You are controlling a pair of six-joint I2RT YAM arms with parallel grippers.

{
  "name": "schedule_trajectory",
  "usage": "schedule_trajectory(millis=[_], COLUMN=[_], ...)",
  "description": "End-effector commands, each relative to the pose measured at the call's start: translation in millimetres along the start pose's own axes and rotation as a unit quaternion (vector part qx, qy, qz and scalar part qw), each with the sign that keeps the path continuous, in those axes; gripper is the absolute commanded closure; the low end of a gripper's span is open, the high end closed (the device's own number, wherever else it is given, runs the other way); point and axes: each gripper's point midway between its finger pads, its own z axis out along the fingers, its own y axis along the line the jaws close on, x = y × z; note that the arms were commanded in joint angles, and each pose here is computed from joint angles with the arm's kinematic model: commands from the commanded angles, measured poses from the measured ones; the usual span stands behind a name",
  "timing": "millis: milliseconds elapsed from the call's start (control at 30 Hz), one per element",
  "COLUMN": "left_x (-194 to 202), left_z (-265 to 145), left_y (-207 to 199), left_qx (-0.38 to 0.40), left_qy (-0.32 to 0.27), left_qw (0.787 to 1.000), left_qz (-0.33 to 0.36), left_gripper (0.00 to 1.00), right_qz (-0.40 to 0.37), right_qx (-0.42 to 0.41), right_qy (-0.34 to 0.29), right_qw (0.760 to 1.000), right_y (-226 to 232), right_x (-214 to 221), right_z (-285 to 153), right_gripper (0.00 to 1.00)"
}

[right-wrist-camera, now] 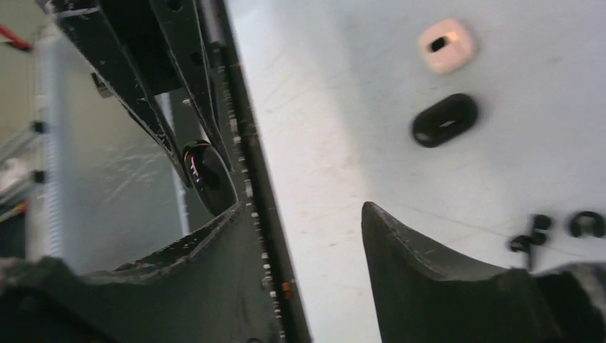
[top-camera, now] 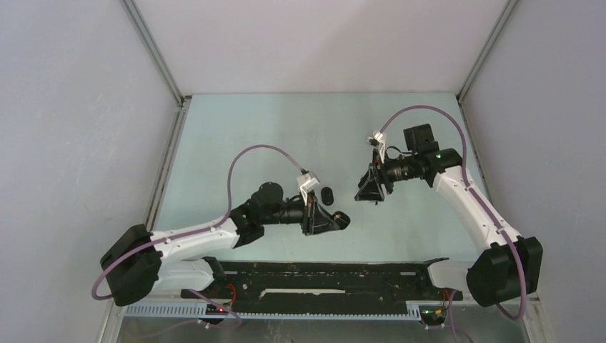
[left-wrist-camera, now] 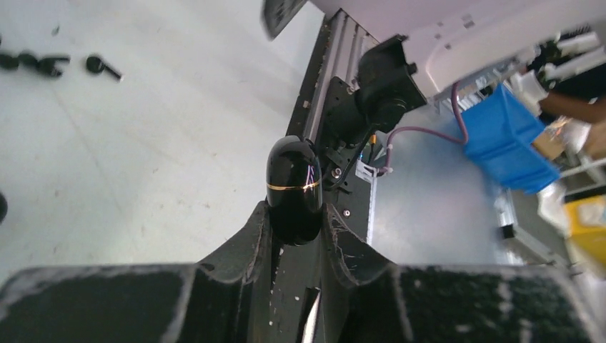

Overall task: Insert the wireless bluetooth earbuds into the charging case
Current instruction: Open the charging case.

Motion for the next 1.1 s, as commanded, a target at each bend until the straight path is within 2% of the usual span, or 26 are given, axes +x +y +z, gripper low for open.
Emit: schedule_trajectory(millis=[0, 167, 500, 633, 733, 767, 833, 900, 967, 1067], left_x=[-26, -30, -35, -34, -34, -33, -31, -26, -17, -5], left_z=[1, -1, 4, 6, 6, 7, 9, 10, 11, 13], left_y=[-20, -32, -47, -45, -44, -43, -40, -36, -33, -28], left_qx=[0.030, 0.061, 0.105, 0.107, 0.105, 0.103, 0.098, 0.094, 0.086, 0.063], left_qy=[-0.085, -0.119, -0.133, -0.133, -0.133, -0.132, -0.128, -0.116, -0.099, -0.071], left_qw=[0.985, 0.978, 0.975, 0.975, 0.976, 0.976, 0.977, 0.978, 0.978, 0.973], left_qz=[0.149, 0.162, 0.146, 0.142, 0.141, 0.140, 0.137, 0.145, 0.165, 0.211], left_gripper=[1.00, 1.00, 1.00, 1.00, 0.99, 0.96, 0.83, 0.71, 0.66, 0.64], right_qz=[0.027, 0.007, -0.028, -0.036, -0.044, -0.047, -0.056, -0.076, -0.107, -0.144], right_qx=[-0.126, -0.150, -0.154, -0.157, -0.155, -0.154, -0.148, -0.133, -0.118, -0.101], right_qy=[-0.001, 0.008, 0.047, 0.046, 0.047, 0.049, 0.054, 0.067, 0.092, 0.137], right_qw=[0.992, 0.989, 0.987, 0.986, 0.986, 0.986, 0.986, 0.986, 0.983, 0.975], right_y=[45, 64, 76, 80, 82, 82, 82, 81, 81, 83], right_x=[7, 12, 27, 26, 26, 27, 28, 32, 39, 50], right_z=[0, -1, 17, 17, 17, 17, 18, 18, 19, 20], right_gripper=[0.41, 0.42, 0.46, 0.55, 0.70, 0.76, 0.86, 0.90, 0.92, 0.94])
